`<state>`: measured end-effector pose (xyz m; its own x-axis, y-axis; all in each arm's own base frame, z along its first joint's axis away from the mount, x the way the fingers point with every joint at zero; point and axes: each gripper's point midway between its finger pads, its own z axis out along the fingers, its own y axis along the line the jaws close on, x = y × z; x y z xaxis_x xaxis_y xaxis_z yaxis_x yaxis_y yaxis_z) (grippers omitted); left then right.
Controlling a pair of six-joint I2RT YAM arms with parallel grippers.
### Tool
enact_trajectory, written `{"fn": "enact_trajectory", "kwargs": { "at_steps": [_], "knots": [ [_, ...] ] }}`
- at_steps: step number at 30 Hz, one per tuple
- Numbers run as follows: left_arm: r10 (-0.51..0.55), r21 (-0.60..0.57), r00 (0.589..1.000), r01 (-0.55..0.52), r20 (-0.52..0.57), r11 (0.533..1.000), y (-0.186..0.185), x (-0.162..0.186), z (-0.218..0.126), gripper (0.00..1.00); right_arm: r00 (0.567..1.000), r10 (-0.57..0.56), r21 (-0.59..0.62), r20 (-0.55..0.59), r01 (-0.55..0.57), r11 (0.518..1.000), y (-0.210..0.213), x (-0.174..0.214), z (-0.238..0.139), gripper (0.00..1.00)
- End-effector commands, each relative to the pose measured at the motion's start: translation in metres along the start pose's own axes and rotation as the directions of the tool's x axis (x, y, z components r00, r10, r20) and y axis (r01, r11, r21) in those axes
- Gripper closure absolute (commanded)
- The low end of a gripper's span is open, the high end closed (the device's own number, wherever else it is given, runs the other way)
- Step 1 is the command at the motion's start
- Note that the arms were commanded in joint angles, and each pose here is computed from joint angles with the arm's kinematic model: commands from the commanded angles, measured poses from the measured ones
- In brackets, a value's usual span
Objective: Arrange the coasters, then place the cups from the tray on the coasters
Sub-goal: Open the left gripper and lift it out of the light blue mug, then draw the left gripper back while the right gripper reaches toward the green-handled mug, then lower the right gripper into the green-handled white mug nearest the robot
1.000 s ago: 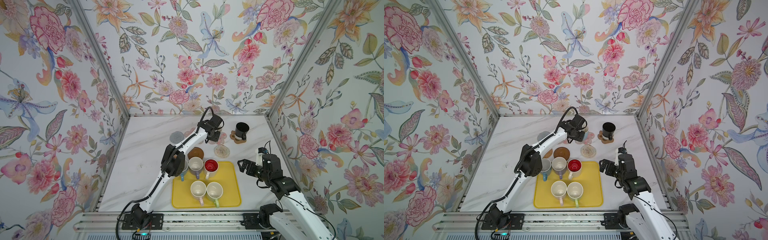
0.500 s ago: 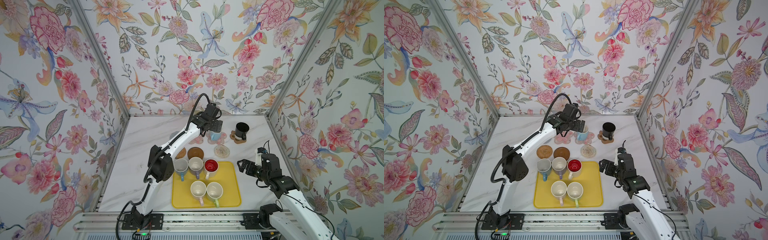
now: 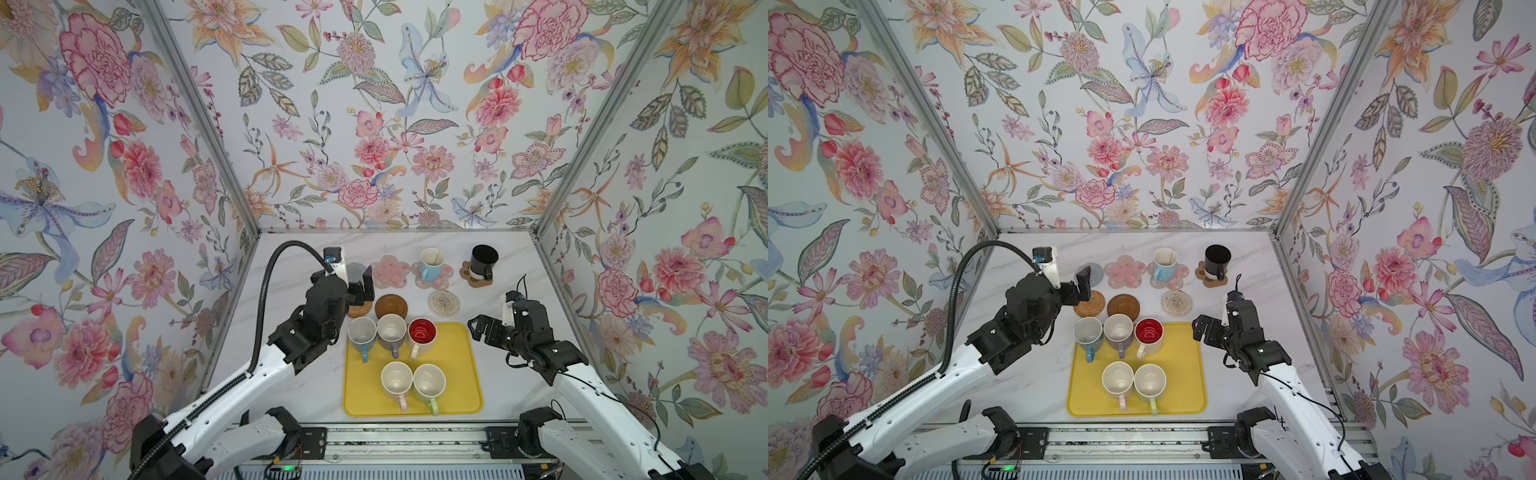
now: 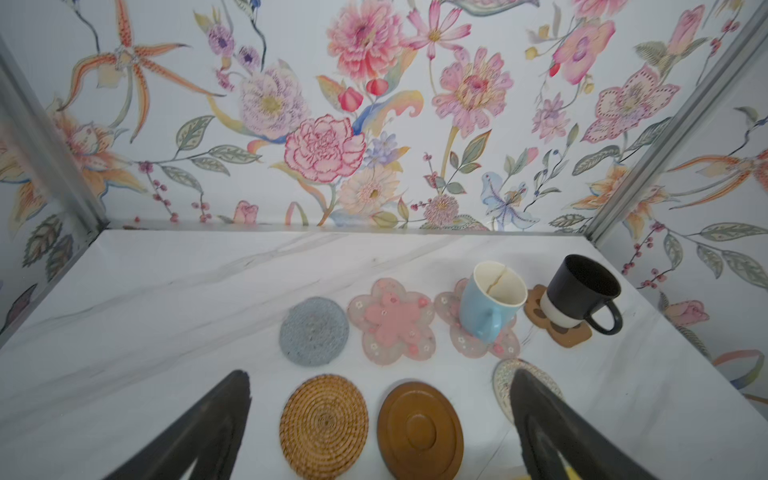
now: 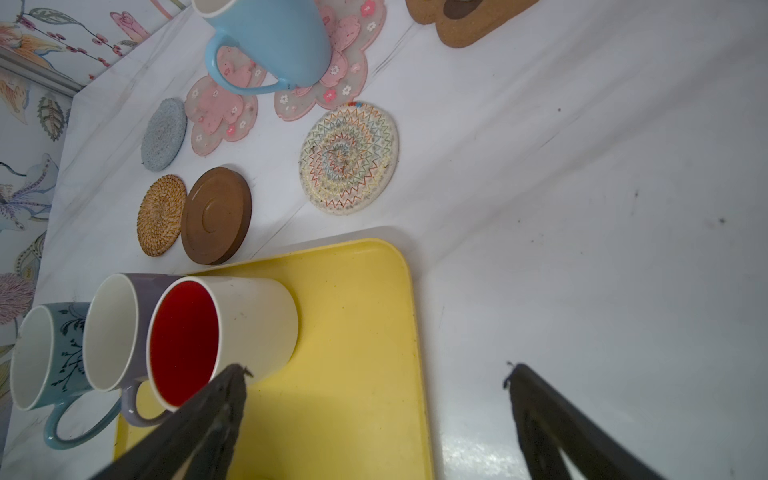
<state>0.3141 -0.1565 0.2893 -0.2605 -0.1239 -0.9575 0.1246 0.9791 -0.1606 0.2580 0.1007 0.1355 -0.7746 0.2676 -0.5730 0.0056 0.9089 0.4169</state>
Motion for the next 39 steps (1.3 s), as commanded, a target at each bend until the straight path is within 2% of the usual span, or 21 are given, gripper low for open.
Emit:
{"fn": "enact_trajectory", "kwargs": {
  "at_steps": [1, 6, 12, 26, 39],
  "knots": [
    [-0.094, -0.107, 0.993, 0.101, 0.069, 0.989, 0.036, 0.007, -0.012, 0.01, 1.000, -0.017, -0.011, 0.003, 0.017, 1.000, 0.016, -0.007, -0.008, 0.01],
    [-0.108, -0.168, 0.990, 0.122, 0.094, 0.978, 0.061, 0.019, -0.024, 0.01, 0.993, -0.096, -0.009, -0.073, 0.095, 0.995, 0.032, 0.026, -0.030, 0.02],
    [-0.106, -0.219, 0.991, 0.120, 0.078, 0.968, 0.073, 0.031, -0.021, 0.01, 0.991, -0.096, -0.066, -0.092, 0.090, 0.994, 0.054, 0.050, -0.063, 0.09],
    [-0.148, -0.237, 0.987, 0.158, 0.060, 0.959, 0.082, 0.046, -0.021, 0.01, 0.968, -0.178, -0.139, -0.176, 0.155, 0.978, 0.097, 0.119, -0.087, 0.21],
    [-0.168, -0.230, 0.983, 0.181, 0.075, 0.956, 0.085, 0.049, -0.021, 0.01, 0.934, -0.244, -0.164, -0.259, 0.207, 0.965, 0.115, 0.172, -0.088, 0.34]
  ]
}}
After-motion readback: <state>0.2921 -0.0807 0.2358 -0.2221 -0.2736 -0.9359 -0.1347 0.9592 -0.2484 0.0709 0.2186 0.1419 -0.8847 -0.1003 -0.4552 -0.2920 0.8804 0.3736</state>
